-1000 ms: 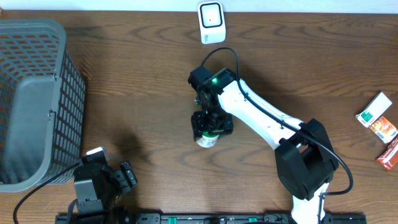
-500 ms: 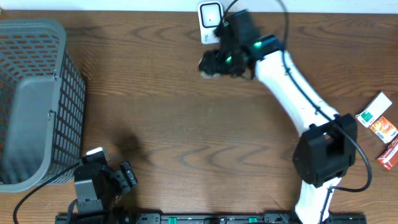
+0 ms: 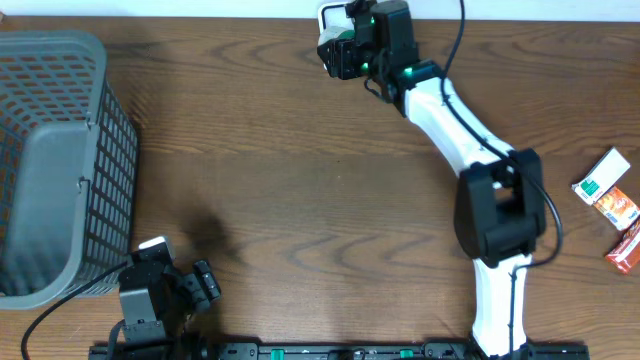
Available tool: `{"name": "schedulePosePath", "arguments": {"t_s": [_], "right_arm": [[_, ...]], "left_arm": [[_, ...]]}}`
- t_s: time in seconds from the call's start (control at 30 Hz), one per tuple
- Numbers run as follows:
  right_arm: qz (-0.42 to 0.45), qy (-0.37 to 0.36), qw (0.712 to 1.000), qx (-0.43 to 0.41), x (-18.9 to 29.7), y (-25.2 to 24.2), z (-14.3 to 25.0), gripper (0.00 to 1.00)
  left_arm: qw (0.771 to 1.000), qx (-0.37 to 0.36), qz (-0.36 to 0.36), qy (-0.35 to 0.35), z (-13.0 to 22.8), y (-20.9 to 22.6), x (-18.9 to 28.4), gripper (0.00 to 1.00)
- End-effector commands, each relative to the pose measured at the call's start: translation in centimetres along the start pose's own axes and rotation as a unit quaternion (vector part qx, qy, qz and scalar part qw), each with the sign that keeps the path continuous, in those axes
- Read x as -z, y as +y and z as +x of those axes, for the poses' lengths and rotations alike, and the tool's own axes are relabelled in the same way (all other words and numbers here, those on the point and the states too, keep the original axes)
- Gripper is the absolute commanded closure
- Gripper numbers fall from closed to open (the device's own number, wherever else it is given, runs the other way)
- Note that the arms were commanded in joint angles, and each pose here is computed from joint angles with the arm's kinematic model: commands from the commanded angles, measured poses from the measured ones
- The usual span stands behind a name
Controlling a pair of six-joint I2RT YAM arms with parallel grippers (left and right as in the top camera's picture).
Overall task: Scan the item barcode
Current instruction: 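Hold the jar's label in front of the scanner with the right gripper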
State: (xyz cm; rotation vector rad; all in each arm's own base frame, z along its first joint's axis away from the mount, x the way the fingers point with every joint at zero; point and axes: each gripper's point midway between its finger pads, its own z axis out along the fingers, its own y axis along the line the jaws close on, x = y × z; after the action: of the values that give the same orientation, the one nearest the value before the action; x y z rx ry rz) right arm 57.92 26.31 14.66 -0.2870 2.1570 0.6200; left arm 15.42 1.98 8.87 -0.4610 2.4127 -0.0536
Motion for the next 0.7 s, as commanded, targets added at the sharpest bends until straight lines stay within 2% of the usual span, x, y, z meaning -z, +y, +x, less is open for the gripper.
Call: {"name": "schedulePosePath", "arguments": {"t_s": [0.0,0.2,0.33,0.43,0.57,0.67], "right_arm": [[0.030,-0.058,0.997,0.030,-1.5,-1.2,-1.8,0.39],[0.048,-0.150,0.985,0.073,-2.3,-1.9,-4.8,0.39],[0.090,-0.190,0.973,0.096,-2.8,-3.5,-5.7,0.38],[0.094,-0.198,0.970,0.103,-3.7,-4.4,-5.0,0.33],[0.094,-0.187,0.973,0.092,-4.2,-5.0,-4.1,0.33],[0.081,-0.193,0.973,0.094,-3.7,-4.1,-4.9,0.33]], "left_arm": [[1.000,-0.003,0.005,-0.002,-0.1,-0.2,0.2,0.14],[1.000,-0.003,0.005,-0.002,-0.1,-0.2,0.2,0.14],[1.000,-0.003,0.005,-0.002,-0.1,-0.2,0.2,0.14],[1.000,-0.003,0.005,-0.002,-0.1,-0.2,0.2,0.14],[1.000,-0.003,0.005,-0.002,-0.1,-0.2,0.2,0.14],[1.000,-0.003,0.005,-0.002,-0.1,-0.2,0.2,0.14]]}}
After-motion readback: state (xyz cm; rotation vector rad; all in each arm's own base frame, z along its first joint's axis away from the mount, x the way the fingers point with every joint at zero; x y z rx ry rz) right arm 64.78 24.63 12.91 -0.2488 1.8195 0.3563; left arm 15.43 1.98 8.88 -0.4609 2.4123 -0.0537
